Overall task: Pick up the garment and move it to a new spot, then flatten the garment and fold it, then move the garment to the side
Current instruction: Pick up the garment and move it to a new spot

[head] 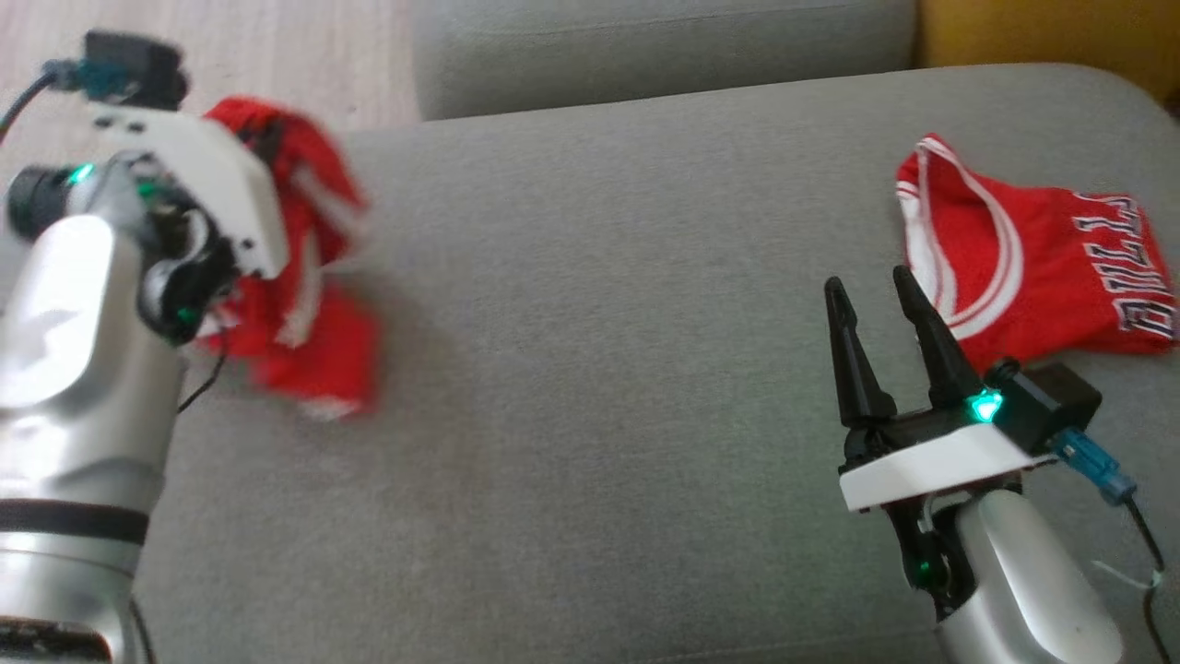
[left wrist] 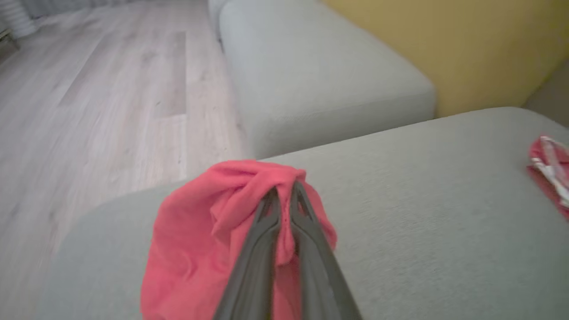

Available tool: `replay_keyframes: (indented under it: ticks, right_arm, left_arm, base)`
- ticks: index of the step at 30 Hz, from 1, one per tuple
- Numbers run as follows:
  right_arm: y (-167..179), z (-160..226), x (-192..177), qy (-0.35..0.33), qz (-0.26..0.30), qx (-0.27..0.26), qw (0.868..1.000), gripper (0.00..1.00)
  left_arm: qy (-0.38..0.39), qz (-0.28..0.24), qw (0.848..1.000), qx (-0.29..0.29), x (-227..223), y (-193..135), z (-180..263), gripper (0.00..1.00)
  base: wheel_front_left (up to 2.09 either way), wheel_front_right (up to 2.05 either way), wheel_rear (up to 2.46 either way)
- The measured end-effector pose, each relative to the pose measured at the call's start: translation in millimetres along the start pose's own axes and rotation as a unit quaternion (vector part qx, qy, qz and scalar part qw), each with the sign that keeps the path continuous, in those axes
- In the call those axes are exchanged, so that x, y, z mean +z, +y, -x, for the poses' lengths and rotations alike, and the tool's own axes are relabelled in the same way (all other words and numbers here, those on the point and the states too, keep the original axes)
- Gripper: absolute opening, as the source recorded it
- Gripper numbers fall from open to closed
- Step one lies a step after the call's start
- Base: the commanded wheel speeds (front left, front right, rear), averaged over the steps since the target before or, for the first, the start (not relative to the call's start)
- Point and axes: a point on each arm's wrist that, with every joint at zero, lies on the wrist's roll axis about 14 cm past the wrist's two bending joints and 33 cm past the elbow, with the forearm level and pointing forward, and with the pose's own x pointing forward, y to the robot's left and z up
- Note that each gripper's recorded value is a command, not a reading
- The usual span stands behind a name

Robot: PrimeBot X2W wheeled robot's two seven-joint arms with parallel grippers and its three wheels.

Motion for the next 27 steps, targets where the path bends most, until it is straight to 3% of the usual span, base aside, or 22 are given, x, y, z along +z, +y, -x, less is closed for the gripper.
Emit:
replay_keyframes:
  ticks: [7,11,15,19,20,21,27]
  right_arm:
    - [-13.3,13.8,10.9,-0.014,-0.002,-0.024,1.000,1.00]
    - [-22.4,20.7,15.8,-0.020,0.001,-0.040,0.999,1.00]
    - [-30.7,26.4,17.1,-0.021,0.004,-0.053,0.998,1.00]
    - [-33.0,28.4,14.7,-0.017,0.003,-0.057,0.998,1.00]
    - [-31.8,28.3,14.7,-0.017,0.001,-0.055,0.998,1.00]
    - [-29.5,28.3,14.4,-0.017,0.000,-0.052,0.998,1.00]
    - [-23.4,27.5,13.9,-0.015,0.003,-0.041,0.999,1.00]
  left_arm:
    - [-0.103,-0.046,0.986,-0.122,60.5,-92.6,3.4,0.00]
    - [-0.113,-0.054,0.975,-0.183,63.4,-140.2,5.7,0.00]
    - [-0.062,-0.069,0.968,-0.231,13.2,-178.5,4.6,0.00]
    - [0.054,-0.066,0.960,-0.265,-95.2,-204.7,15.0,0.00]
    - [0.077,-0.061,0.960,-0.263,-117.6,-204.6,19.1,0.27]
    - [0.095,-0.055,0.961,-0.255,-136.0,-201.3,21.8,1.00]
    - [0.058,-0.002,0.977,-0.207,-140.3,-186.9,17.0,1.00]
  base:
    - [0.00,0.00,0.00]
    - [0.00,0.00,0.00]
    - [0.00,0.00,0.00]
    - [0.00,0.00,0.00]
    - [0.00,0.00,0.00]
    - [0.00,0.00,0.00]
    - [0.00,0.00,0.00]
